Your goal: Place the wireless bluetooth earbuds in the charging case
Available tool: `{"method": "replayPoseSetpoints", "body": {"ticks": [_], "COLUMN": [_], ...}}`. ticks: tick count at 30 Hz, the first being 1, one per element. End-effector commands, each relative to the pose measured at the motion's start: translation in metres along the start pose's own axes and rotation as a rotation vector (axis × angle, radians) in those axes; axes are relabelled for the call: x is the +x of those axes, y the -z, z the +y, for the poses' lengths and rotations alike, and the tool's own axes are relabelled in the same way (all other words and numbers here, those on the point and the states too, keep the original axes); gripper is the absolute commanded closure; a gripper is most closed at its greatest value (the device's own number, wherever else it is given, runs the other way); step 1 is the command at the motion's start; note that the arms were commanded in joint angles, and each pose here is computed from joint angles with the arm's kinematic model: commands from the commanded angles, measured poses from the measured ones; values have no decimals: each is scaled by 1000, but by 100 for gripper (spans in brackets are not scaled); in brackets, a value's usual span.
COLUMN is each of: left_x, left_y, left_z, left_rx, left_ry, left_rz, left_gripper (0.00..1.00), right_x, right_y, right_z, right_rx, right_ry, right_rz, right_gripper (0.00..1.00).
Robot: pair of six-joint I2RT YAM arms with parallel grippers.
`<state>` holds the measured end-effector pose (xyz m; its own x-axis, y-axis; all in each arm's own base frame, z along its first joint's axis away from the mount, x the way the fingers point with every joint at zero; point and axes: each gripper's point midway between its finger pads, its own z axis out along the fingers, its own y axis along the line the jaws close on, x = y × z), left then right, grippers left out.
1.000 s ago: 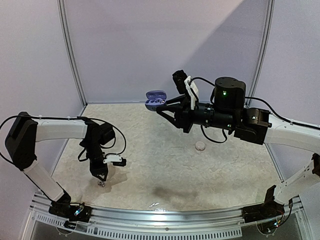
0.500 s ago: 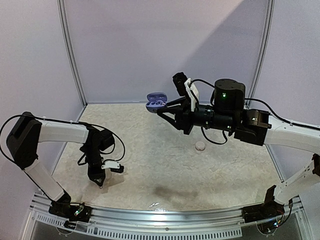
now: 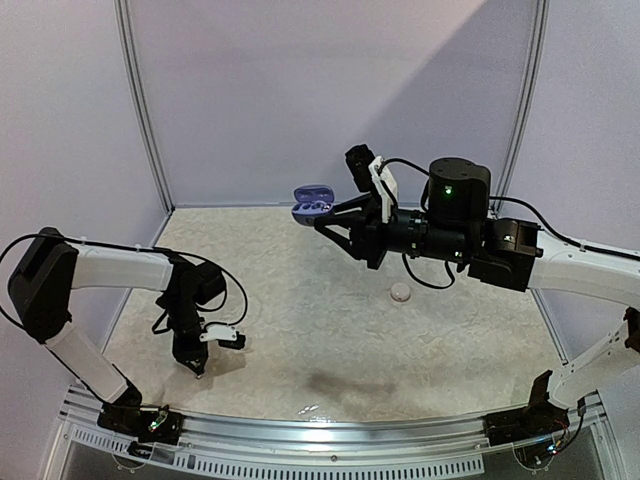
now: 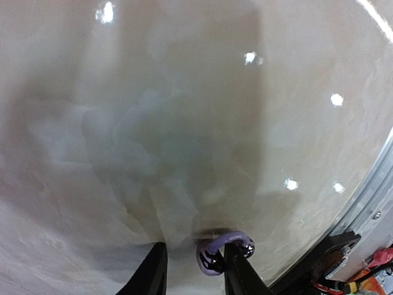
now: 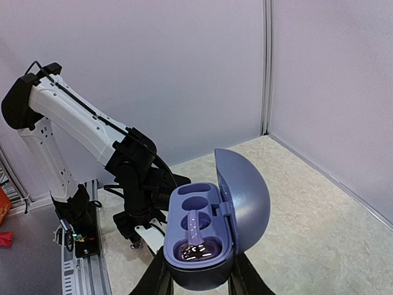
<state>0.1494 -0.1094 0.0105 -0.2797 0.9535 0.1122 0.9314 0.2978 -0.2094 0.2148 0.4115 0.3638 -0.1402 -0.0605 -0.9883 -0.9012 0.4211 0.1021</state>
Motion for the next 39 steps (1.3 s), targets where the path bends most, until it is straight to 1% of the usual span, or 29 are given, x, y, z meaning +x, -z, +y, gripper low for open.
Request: {"method": "replayPoseSetpoints", "body": {"ticks": [1,6,14,18,21,25,28,31,35,39], "left_x": [0,3,-2,-6,-12,-30,-48,-69,-94,-106], "left_y": [-6,-10,-7,-4,3,28,62,120,227,334], "left_z": [-12,-14,-14,-14,-10,4,20,38,63,72], "left_rx": [37,37,35,34,17,-47,-119,-225,-420,-576], "left_ry": [-15,-6,15,28,39,62,90,119,171,237], "left_rz": [-17,-15,-36,-57,-86,-162,-244,-356,-545,-758], "left_gripper": [68,77,87,90,92,95,95,95,94,94], "right_x": [-3,-3,-4,-3,-3,-3,-3,-6,-14,-29], "right_y": [4,3,2,2,2,2,2,2,2,2], "right_z": [-3,-3,-3,-3,-4,-5,-12,-22,-34,-41], "right_rx": [10,11,9,11,12,21,59,121,191,237], "right_ry": [-8,-11,-10,-10,-13,-15,-21,-39,-53,-60], "right_rz": [-9,-10,-11,-10,-9,-9,-14,-32,-71,-144], "right_gripper": [100,100,100,100,100,100,100,100,100,100]}}
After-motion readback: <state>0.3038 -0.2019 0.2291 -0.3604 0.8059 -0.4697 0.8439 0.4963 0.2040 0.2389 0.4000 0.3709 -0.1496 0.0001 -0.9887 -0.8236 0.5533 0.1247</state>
